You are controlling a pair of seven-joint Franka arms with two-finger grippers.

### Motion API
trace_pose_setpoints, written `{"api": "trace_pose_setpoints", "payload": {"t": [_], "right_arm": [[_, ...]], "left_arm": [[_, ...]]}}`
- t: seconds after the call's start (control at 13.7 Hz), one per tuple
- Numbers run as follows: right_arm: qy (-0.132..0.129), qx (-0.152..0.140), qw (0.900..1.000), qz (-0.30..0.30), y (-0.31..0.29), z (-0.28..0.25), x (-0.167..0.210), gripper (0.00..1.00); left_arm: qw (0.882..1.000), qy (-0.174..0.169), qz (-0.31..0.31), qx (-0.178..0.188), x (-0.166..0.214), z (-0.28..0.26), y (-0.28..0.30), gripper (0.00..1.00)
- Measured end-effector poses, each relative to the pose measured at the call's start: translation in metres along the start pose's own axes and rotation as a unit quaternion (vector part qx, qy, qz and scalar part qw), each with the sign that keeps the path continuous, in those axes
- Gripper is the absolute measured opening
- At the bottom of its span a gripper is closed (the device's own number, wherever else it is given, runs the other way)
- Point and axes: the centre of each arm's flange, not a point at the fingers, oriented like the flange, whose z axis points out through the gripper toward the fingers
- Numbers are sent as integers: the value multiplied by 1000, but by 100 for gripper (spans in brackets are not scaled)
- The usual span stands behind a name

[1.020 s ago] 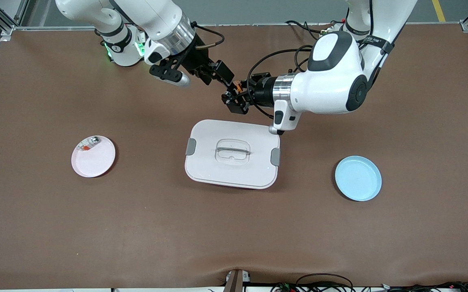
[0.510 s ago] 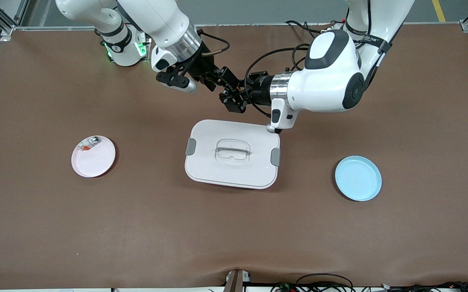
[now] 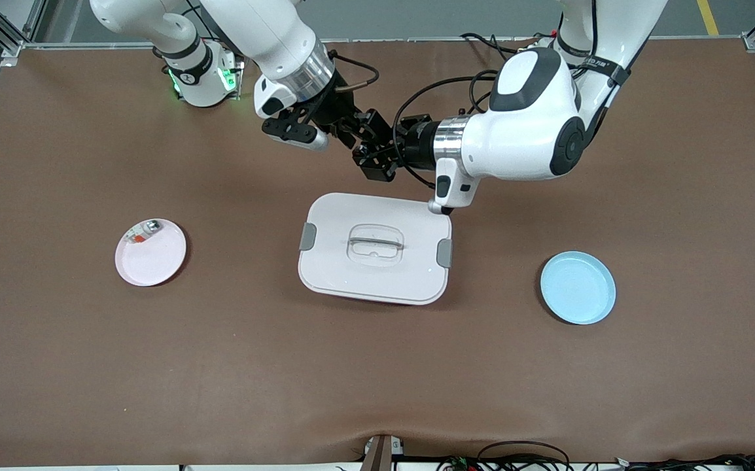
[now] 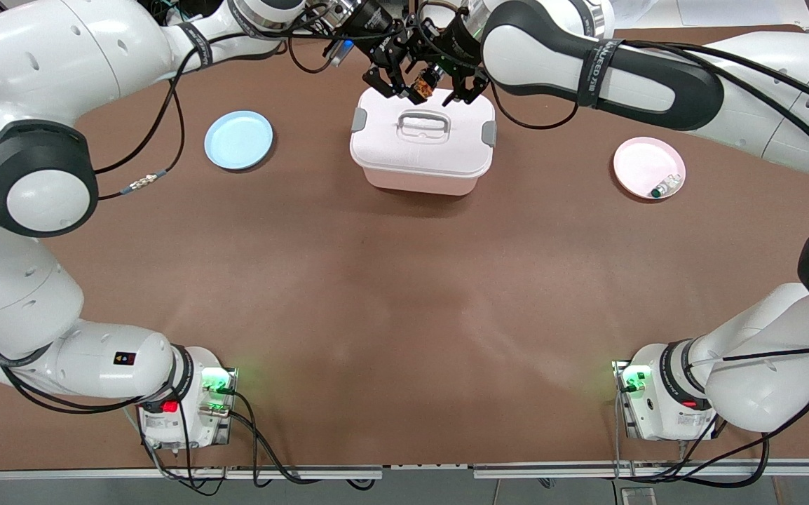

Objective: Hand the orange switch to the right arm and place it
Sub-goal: 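Grasp the orange switch with the right gripper from the left gripper, then carry the switch with the right gripper while the left gripper withdraws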

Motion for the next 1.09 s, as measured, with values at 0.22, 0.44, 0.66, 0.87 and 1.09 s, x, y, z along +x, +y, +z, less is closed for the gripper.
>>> {"api": "trace_pose_setpoints", "payload": {"t": [0.22,0.44,0.66,0.87,1.09], "right_arm": [[2,6,1000,-2,-2,-2,0,48],[3,5,1000,-10,-2,-2,0,43],[3,5,1000,-10,-2,-2,0,43],[3,5,1000,-10,-2,-2,0,43],[3,4,1000,-8,-1,-2,2,43]], "left_arm": [[1000,-1,0,2,0,2,0,72],[1000,-1,0,3,0,3,0,72],[1000,-1,0,2,1,3,0,72],[1000,-1,0,1,0,2,0,78],[1000,0,4,-9,-3,-7,4,100]]}}
